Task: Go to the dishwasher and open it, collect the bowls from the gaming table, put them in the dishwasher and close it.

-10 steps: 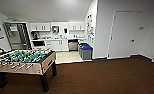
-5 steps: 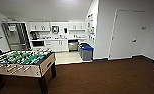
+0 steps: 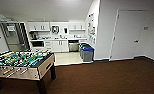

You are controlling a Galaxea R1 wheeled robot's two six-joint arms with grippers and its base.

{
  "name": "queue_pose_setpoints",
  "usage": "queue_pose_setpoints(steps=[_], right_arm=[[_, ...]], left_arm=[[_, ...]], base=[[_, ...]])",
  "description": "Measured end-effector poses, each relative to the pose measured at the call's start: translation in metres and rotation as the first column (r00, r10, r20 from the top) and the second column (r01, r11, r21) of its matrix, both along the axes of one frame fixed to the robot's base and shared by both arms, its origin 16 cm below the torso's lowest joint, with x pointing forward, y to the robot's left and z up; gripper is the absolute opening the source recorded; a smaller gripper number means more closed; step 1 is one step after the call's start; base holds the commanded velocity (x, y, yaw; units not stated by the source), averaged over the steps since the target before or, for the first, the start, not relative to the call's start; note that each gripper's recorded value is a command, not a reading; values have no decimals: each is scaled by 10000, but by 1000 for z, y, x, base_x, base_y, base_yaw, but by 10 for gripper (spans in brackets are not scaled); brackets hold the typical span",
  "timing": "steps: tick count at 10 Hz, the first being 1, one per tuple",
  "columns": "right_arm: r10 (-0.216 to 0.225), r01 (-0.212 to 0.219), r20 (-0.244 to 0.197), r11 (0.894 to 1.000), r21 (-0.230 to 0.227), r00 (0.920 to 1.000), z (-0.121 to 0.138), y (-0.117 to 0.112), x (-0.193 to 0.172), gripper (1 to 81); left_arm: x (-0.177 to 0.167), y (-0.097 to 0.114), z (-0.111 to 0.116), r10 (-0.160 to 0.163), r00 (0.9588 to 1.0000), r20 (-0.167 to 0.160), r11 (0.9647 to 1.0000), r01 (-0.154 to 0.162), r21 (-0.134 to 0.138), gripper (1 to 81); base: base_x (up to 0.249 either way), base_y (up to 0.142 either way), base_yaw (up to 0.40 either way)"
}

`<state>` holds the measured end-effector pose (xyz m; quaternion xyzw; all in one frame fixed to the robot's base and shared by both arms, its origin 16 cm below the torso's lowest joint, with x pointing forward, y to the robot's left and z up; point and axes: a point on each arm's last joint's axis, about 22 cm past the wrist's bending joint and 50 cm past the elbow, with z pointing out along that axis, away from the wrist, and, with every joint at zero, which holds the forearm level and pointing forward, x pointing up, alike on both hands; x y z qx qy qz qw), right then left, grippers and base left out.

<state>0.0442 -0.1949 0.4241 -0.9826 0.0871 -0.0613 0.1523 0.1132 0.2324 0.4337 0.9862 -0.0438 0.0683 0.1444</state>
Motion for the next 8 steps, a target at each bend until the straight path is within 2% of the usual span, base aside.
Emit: queue_pose_setpoints(steps=[6, 8], right_arm=[[2, -2, 7, 10000, -5, 10000, 0, 0, 0, 10], [3, -3, 22, 10000, 1, 10000, 0, 0, 2, 10]], left_arm=[[-1, -2, 0, -7, 10000, -12, 10000, 7, -19, 10], [0, -2, 0, -4, 10000, 3, 10000, 4, -20, 10]], base=[[169, 0, 0], [169, -63, 0]])
